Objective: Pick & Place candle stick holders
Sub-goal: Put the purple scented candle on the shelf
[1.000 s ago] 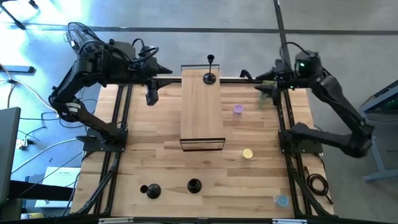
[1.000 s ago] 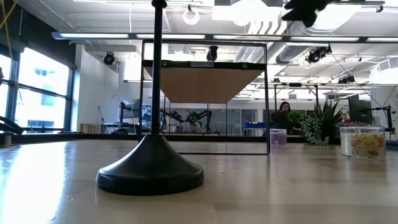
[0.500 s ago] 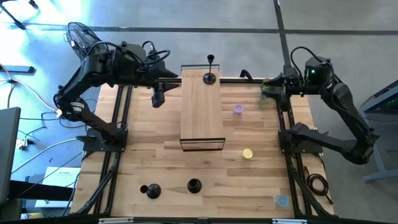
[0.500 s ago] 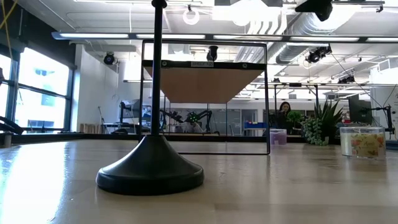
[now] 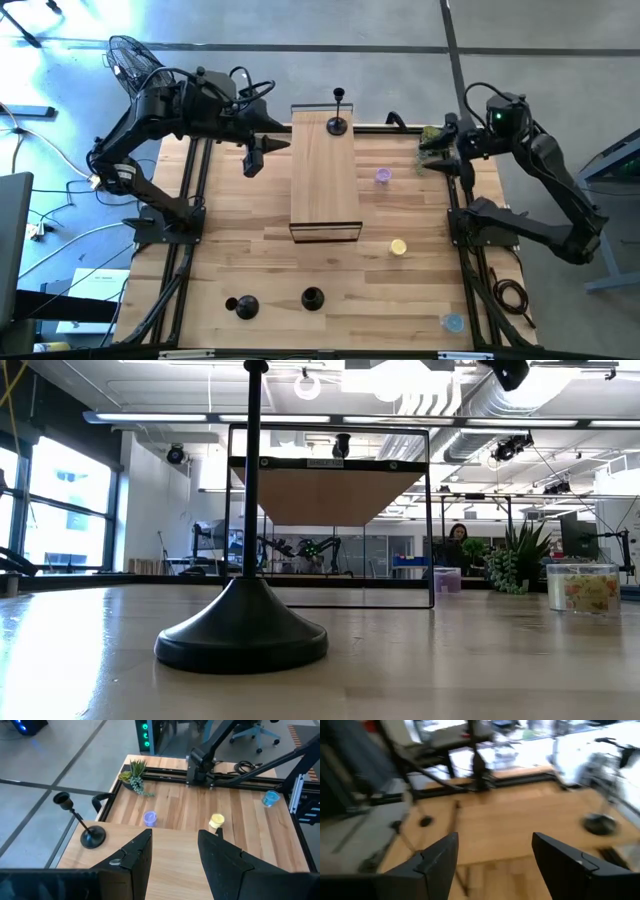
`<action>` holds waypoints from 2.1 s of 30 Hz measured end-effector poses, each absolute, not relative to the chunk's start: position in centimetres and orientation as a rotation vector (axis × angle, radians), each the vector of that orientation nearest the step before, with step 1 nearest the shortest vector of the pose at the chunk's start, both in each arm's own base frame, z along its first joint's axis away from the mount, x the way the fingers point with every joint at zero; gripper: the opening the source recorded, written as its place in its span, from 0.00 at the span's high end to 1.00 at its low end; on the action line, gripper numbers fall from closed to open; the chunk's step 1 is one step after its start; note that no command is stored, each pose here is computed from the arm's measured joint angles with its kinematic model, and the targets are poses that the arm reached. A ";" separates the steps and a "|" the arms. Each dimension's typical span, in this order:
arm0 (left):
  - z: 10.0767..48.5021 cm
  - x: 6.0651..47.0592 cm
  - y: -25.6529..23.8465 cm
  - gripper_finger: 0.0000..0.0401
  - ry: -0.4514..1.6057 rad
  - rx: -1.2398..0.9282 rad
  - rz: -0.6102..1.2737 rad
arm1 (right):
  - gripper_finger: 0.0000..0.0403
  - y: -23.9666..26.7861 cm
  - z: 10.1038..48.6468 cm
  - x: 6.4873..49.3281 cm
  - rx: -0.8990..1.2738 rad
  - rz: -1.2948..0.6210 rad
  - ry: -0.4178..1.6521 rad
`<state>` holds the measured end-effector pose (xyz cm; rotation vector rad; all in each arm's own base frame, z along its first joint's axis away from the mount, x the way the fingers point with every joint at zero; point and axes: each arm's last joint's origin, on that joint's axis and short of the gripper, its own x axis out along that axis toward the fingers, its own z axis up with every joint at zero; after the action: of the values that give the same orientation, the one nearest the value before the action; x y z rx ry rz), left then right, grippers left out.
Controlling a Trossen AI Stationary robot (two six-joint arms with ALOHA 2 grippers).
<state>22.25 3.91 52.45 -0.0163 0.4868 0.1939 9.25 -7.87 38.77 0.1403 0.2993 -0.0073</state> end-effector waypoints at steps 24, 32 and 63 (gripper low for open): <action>52.5 22.2 3.9 0.61 0.486 -0.015 0.198 | 0.38 -8.1 38.7 9.2 0.246 -0.109 0.313; 52.5 22.2 3.9 0.61 0.486 -0.015 0.198 | 0.37 -8.7 38.6 9.4 0.310 -0.221 0.327; 52.1 21.9 4.1 0.61 0.534 0.007 0.274 | 0.15 -9.9 37.8 11.5 0.334 -0.070 0.372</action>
<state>21.94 4.11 52.10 0.0068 0.5340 0.2740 11.47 -9.85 37.75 0.3336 0.3725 -0.0695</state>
